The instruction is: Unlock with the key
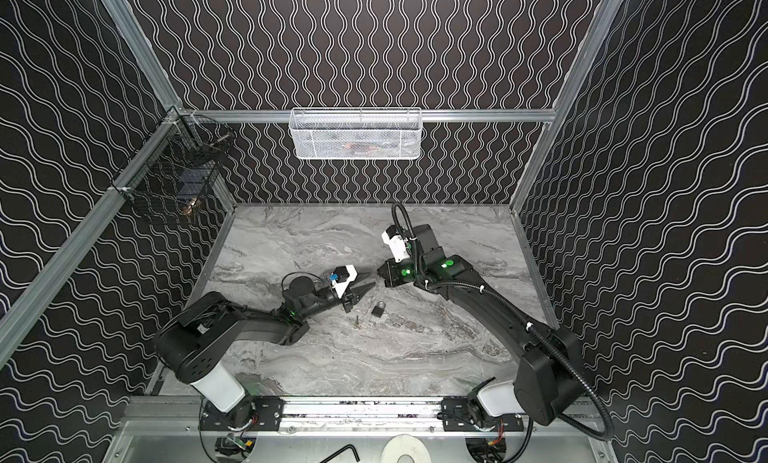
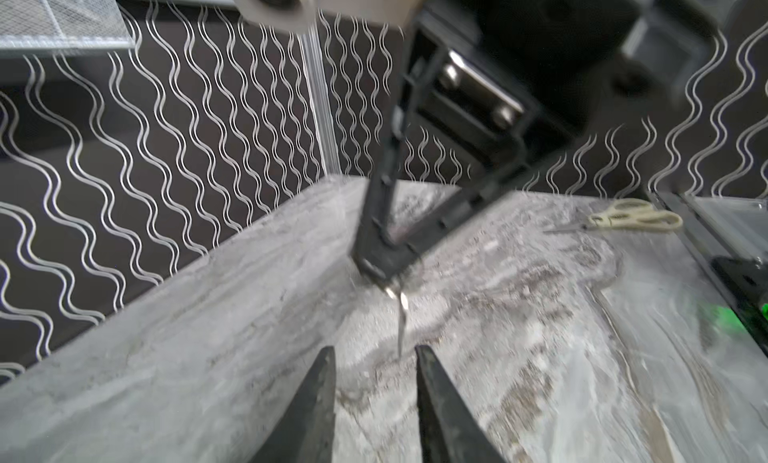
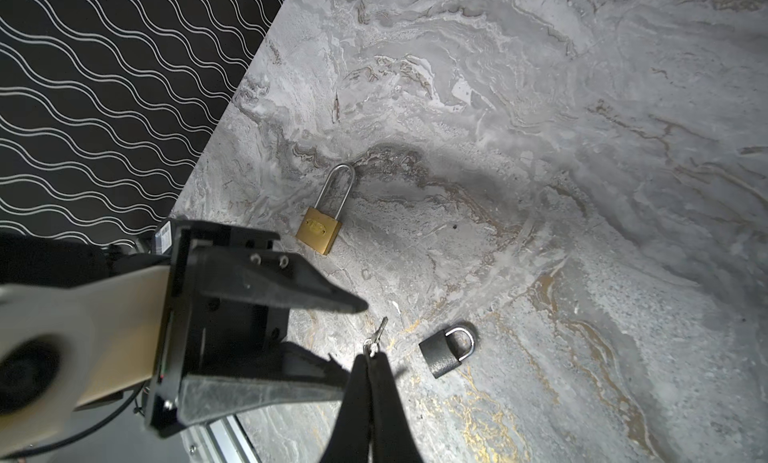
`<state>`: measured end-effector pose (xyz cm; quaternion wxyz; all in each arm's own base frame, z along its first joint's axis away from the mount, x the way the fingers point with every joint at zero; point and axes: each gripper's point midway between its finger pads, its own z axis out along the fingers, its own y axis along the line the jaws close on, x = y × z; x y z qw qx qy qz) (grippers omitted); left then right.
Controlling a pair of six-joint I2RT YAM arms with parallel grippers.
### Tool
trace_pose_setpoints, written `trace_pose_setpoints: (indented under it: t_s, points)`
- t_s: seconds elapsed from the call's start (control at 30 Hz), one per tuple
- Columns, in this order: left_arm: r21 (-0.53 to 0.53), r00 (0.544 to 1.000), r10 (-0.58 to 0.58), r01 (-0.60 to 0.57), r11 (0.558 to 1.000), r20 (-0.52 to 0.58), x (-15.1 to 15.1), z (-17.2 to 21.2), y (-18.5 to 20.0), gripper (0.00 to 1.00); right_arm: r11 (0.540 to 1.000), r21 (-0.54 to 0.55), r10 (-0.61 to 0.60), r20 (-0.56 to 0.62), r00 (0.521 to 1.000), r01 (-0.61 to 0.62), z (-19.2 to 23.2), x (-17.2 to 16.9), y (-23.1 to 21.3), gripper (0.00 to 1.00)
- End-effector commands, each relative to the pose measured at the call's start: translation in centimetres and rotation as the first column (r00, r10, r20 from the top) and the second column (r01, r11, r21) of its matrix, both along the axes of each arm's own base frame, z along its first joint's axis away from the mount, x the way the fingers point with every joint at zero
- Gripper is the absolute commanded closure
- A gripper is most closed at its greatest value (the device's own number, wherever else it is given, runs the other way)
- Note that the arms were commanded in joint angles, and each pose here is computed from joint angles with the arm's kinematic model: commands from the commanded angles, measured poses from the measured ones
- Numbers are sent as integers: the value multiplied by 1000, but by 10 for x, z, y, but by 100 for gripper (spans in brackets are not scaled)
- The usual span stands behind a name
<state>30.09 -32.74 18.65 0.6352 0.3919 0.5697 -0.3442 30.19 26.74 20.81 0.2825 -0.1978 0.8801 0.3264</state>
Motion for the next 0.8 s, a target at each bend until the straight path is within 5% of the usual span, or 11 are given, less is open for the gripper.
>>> trace_pose_setpoints:
  t_s: [0.0, 0.77]
  points:
    - [-98, 998, -30, 35, 995, 47, 0, 23, -5, 64, 999, 35, 2, 9, 1000, -2, 7, -1, 4, 100]
    - [-116, 999, -46, 44, 992, -15, 12, 2, -17, 74, 999, 45, -4, 41, 999, 2, 22, 6, 7, 100]
